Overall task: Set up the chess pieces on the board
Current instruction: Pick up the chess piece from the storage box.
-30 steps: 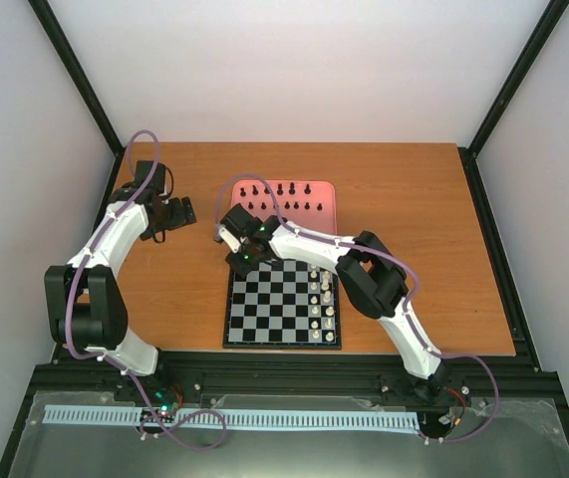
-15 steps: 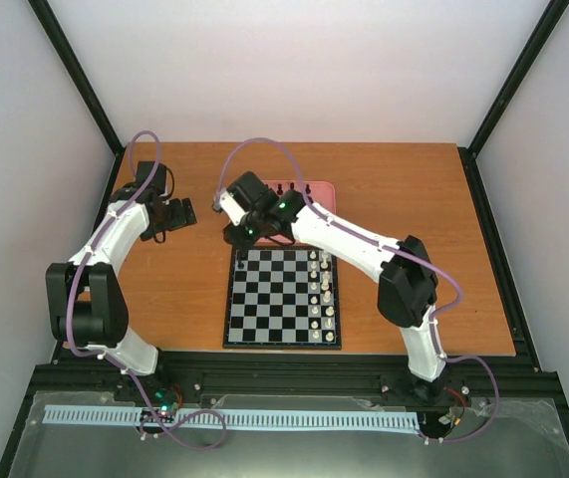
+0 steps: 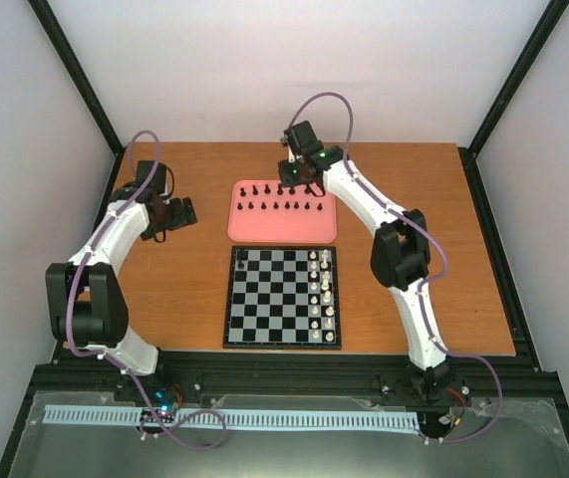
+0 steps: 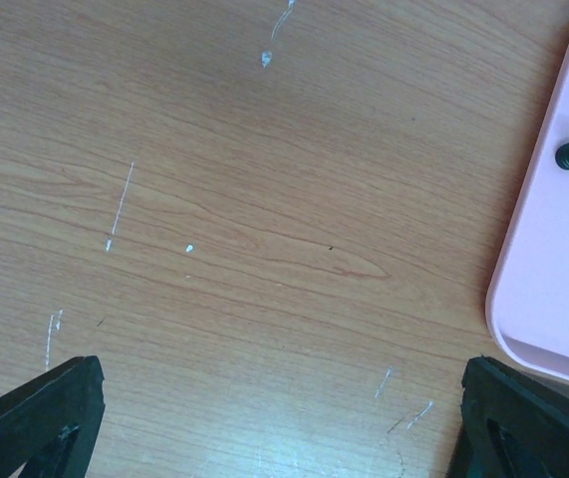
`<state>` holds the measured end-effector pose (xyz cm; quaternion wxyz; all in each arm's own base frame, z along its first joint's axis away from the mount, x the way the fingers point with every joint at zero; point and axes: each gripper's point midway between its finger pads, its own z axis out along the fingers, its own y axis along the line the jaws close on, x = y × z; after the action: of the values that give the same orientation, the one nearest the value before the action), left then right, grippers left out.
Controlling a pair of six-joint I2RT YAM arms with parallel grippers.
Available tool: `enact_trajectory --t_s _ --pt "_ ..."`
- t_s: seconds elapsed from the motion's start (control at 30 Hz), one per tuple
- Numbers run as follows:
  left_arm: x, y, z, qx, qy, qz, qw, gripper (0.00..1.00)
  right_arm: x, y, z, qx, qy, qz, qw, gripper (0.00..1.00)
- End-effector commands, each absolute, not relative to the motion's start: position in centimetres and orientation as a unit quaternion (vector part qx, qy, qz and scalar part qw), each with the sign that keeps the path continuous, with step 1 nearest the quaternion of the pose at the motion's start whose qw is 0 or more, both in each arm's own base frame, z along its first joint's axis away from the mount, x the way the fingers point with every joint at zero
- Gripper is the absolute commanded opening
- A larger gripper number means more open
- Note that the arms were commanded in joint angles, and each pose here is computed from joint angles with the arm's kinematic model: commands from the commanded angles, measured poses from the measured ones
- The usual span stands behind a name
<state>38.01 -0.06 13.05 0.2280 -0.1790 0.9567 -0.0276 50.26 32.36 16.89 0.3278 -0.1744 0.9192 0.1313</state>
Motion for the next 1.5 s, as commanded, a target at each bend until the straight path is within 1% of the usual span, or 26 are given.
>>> enact_trajectory --t_s 0.0,0.17,0.4,0.67,0.73,1.1,1.47 --pt "38.4 -0.3 15.1 -0.174 0.952 -0.040 0.250 1.00 54.1 30.5 14.9 -0.118 0.929 0.085 0.341 0.49" --pt "38.4 -0.4 14.9 -0.172 0.953 -0.040 0.247 1.00 56.4 27.9 12.4 -0.080 0.938 0.059 0.332 0.50" --pt "38.3 -0.4 14.1 -0.171 0.955 -0.038 0.238 1.00 57.2 25.8 9.4 -0.060 0.947 0.031 0.314 0.50" --pt "38.6 -0.3 13.6 -0.172 0.957 -0.034 0.231 1.00 57.7 25.3 6.2 -0.068 0.954 0.048 0.288 0.48" --pt "38.7 -0.3 13.6 -0.173 0.957 -0.034 0.231 1.00 57.8 25.3 5.9 -0.071 0.955 0.051 0.285 0.47" --pt "38.9 -0.2 13.2 -0.174 0.958 -0.030 0.226 1.00 58.8 25.7 5.1 -0.074 0.952 0.074 0.287 0.45" --pt "39.3 -0.1 13.0 -0.173 0.959 -0.027 0.222 1.00 59.1 25.8 4.4 -0.070 0.953 0.087 0.281 0.35"
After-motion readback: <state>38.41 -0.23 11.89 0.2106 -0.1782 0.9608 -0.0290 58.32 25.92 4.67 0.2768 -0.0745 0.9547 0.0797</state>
